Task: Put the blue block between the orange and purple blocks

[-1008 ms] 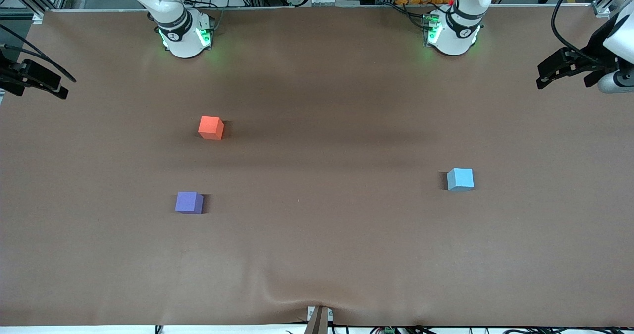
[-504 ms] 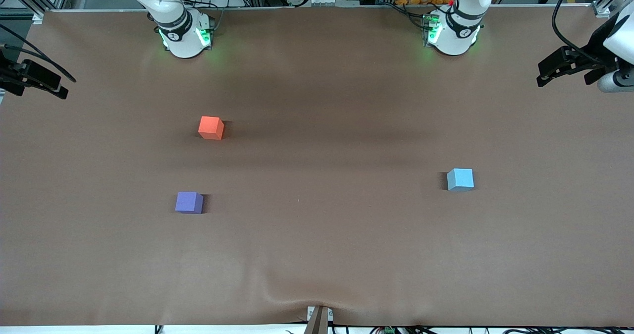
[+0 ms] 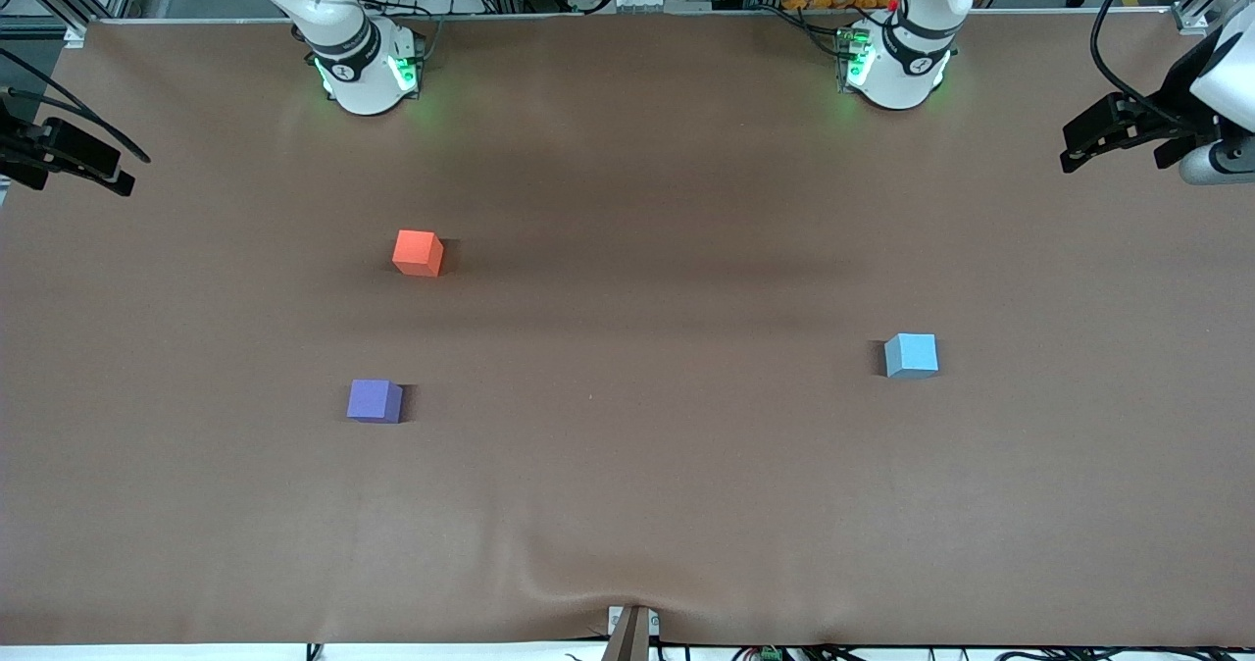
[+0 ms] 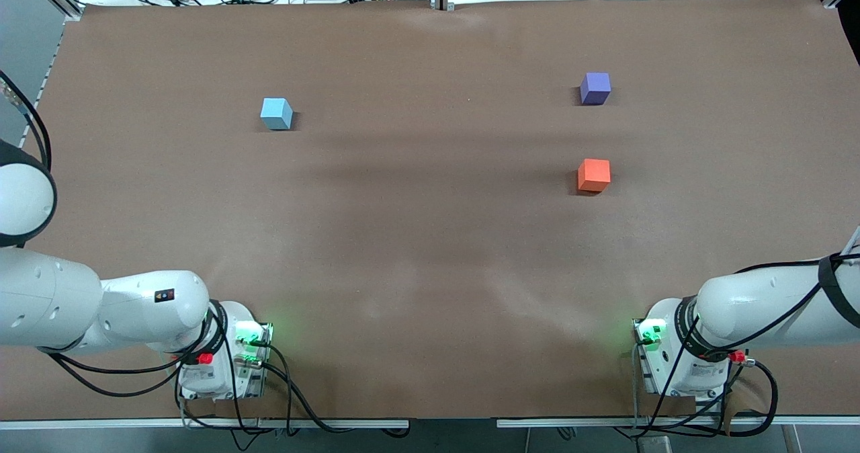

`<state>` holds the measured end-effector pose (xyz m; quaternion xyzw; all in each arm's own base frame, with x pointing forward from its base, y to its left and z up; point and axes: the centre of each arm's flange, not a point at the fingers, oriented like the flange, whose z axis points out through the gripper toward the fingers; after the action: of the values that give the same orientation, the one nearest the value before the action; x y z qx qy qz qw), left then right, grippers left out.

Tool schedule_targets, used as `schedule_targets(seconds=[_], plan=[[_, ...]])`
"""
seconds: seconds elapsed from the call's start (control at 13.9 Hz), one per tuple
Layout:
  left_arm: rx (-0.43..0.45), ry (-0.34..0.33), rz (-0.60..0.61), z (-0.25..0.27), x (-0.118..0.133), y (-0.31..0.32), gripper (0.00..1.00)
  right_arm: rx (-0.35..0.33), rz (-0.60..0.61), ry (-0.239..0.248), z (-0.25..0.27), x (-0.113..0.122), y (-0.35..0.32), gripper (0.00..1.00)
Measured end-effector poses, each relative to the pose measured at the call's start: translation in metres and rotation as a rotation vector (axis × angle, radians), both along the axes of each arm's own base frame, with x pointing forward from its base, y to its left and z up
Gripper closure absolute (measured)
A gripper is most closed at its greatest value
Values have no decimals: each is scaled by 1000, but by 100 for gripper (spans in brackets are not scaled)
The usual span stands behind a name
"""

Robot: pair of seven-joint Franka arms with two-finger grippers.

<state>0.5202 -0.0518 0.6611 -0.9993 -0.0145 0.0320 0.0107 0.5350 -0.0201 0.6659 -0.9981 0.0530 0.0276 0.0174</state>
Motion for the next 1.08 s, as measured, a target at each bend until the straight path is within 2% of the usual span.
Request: schedule_targets(seconds=[1.08], plan=[[-2,11,10,-8,5,-2,0,0,-1,0,0,0,-1,0]])
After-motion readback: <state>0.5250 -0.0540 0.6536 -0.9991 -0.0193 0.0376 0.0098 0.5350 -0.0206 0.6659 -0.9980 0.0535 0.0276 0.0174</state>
